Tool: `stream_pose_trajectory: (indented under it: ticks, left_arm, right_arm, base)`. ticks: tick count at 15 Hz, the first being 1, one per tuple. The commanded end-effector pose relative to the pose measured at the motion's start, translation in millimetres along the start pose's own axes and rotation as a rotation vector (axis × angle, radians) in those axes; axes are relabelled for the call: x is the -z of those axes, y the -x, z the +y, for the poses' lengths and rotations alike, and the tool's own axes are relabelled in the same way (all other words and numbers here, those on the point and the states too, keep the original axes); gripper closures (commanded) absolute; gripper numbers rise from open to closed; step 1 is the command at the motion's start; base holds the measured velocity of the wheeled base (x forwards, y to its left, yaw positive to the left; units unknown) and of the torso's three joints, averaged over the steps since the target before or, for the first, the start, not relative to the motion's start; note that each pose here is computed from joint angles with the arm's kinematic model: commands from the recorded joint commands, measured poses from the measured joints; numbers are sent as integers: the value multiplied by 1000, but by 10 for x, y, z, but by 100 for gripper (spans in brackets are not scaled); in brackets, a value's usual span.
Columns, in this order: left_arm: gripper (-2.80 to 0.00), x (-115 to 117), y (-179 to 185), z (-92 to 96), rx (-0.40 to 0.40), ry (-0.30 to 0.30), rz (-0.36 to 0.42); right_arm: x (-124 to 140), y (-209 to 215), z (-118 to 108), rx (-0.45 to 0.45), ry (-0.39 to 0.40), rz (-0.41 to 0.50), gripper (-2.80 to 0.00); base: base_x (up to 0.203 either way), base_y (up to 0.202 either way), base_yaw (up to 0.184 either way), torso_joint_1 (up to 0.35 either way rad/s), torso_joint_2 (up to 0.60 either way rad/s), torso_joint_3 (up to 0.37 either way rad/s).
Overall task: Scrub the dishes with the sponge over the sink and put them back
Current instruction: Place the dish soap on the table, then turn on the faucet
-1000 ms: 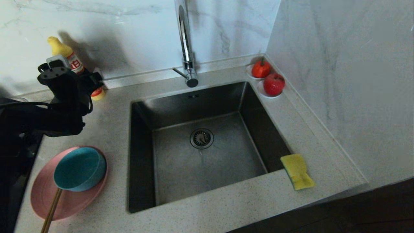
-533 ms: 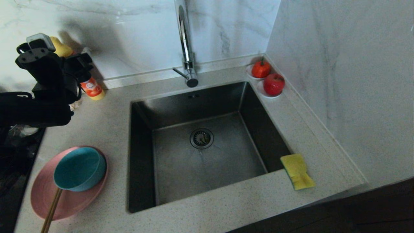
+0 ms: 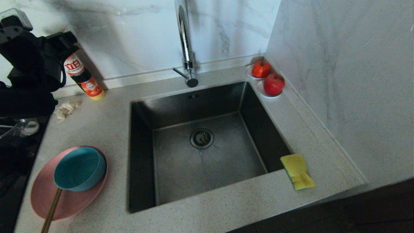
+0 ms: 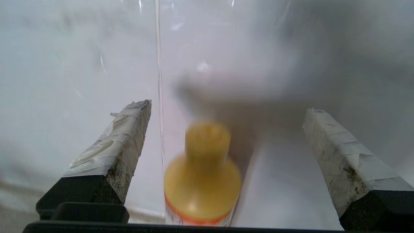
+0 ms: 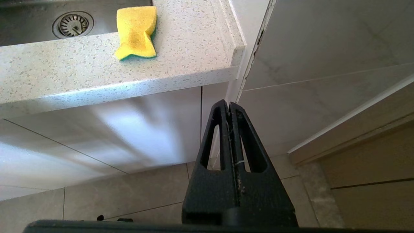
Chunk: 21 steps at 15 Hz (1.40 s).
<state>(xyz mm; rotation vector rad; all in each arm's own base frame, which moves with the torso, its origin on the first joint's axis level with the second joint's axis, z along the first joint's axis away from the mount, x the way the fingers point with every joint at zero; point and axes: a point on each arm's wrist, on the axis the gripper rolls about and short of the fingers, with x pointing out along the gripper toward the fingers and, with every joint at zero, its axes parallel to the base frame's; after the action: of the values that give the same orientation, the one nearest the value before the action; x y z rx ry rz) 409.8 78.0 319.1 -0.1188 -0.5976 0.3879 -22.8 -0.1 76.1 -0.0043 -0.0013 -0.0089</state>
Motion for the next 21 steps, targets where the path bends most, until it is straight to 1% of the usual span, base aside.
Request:
stream_pose_trajectory:
  ticks: [1,5,6,7,8,10,11,12,14,15,16,17,19,20,21]
  left_arm:
    - [-280,-332,37,-22,5,17,-64]
    - [-280,-815,135,-49,16,47,-151]
    - [-115,-940,182,-52,19,63,-168]
    - [0,-1057,232,-59,24,75,-178]
    - [0,-1201,308,-83,32,84,-178]
    - [0,-1422,486,-117,39,94,-105]
    - [0,-1539,580,-113,42,133,-69]
    - [0,-1667,686,-101,49,178,-16]
    - [0,-1860,886,-73,81,216,96]
    - [0,-1952,994,-60,111,224,146]
    - [0,-2043,1116,-46,164,224,198]
    - [0,-2156,1232,-33,219,226,220]
    - [0,-2414,1473,-8,340,232,229]
    - [0,-2495,1562,5,364,228,233]
    - [0,-2496,1645,24,371,199,272]
  right_arm:
    - [1,-1,0,0,0,1,0]
    - [0,-1,0,0,0,1,0]
    - [0,0,0,0,0,0,0]
    - [0,-1,0,0,0,1,0]
    - [0,0,0,0,0,0,0]
    - [0,-1,0,0,0,1,0]
    - [0,-1,0,0,0,1,0]
    - [4,-1,0,0,0,1,0]
    - [0,0,0,0,0,0,0]
    - [0,-1,0,0,0,1,0]
    - [0,-1,0,0,0,1,0]
    - [0,-1,0,0,0,1,0]
    - [3,-2,0,0,0,2,0]
    - [1,0,0,0,0,0,0]
    - [1,-1,0,0,0,1,0]
  base:
    - [0,0,0,0,0,0]
    - [0,0,0,0,0,0]
    - [0,0,0,0,0,0]
    - [0,0,0,0,0,0]
    - [0,0,0,0,0,0]
    - [0,0,0,0,0,0]
    - [0,0,0,0,0,0]
    - [0,0,0,0,0,0]
    - [0,0,0,0,0,0]
    - [0,0,0,0,0,0]
    - [0,0,0,0,0,0]
    - [0,0,0,0,0,0]
    - [0,0,0,0,0,0]
    - [0,0,0,0,0,0]
    - [0,0,0,0,0,0]
